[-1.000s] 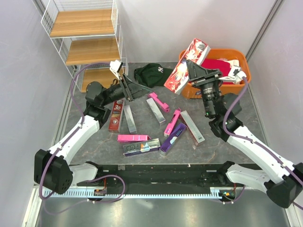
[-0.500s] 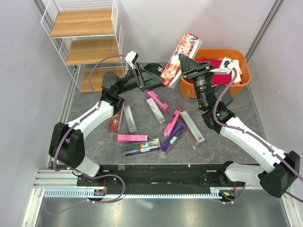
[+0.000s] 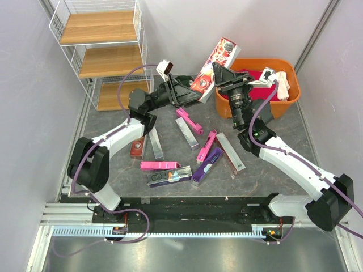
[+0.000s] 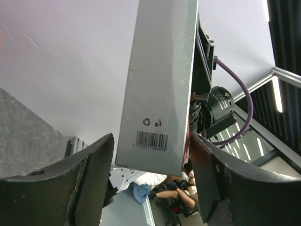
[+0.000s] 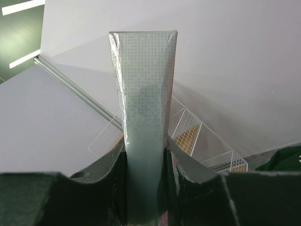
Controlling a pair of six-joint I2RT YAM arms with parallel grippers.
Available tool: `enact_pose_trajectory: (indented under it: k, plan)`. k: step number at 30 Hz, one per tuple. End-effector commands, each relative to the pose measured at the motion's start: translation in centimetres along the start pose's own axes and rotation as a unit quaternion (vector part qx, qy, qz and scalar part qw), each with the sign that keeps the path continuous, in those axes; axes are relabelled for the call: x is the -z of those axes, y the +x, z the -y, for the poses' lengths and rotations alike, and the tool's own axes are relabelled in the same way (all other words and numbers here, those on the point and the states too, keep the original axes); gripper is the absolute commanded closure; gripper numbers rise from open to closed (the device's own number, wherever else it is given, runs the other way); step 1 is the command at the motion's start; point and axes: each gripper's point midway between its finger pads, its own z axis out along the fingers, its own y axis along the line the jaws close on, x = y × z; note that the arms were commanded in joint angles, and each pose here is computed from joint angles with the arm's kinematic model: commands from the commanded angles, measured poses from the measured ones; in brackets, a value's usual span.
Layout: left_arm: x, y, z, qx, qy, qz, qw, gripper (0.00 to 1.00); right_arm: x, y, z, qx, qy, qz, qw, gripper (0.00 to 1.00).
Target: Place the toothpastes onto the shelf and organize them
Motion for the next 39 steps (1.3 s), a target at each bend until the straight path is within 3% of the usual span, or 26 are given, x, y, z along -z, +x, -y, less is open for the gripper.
enact_pose_trajectory:
  k: [1, 6, 13, 16, 20, 23, 24, 28, 30, 39]
  plan:
    - [-0.5, 0.3, 2.9, -0.017, 0.051, -0.006, 0.999, 0.29, -0.4, -4.0, -3.3, -0.049, -0.038, 0.063, 0.996, 0.64]
    - [-0.5, 0.5, 3.4, -0.023, 0.056, 0.002, 0.998, 0.29, -0.2, -4.4, -2.8, -0.054, -0.028, 0.074, 0.995, 0.64]
    - [-0.5, 0.2, 3.2, -0.022, 0.056, 0.020, 0.998, 0.57, 0.1, -4.5, -2.5, -0.063, -0.026, 0.077, 0.995, 0.65]
    - [-0.6, 0.1, 3.2, -0.019, 0.060, 0.022, 0.998, 0.62, 0.2, -4.2, -2.3, -0.065, -0.025, 0.074, 0.995, 0.65]
    - [-0.3, 0.0, 3.5, -0.022, 0.064, 0.034, 0.997, 0.72, 0.4, -4.0, -1.7, -0.064, -0.015, 0.069, 0.995, 0.57]
    - [-0.1, -0.3, 3.8, -0.028, 0.065, 0.044, 0.997, 0.76, 0.5, -3.9, -1.5, -0.059, -0.013, 0.067, 0.996, 0.42]
    - [0.0, -0.6, 3.8, -0.032, 0.064, 0.046, 0.996, 0.80, 0.6, -3.9, -1.5, -0.059, -0.012, 0.067, 0.996, 0.32]
    - [0.7, -1.4, 3.8, -0.035, 0.054, 0.057, 0.996, 0.90, 0.8, -3.8, -0.9, -0.048, 0.000, 0.065, 0.997, 0.14]
    - [1.4, -2.0, 3.8, -0.040, 0.048, 0.067, 0.996, 0.98, 0.9, -4.1, -0.7, -0.038, 0.004, 0.067, 0.997, 0.09]
    - [5.0, -5.4, 4.2, -0.055, -0.009, 0.096, 0.994, 0.98, 1.7, -5.2, 0.1, 0.004, 0.027, 0.069, 0.997, 0.05]
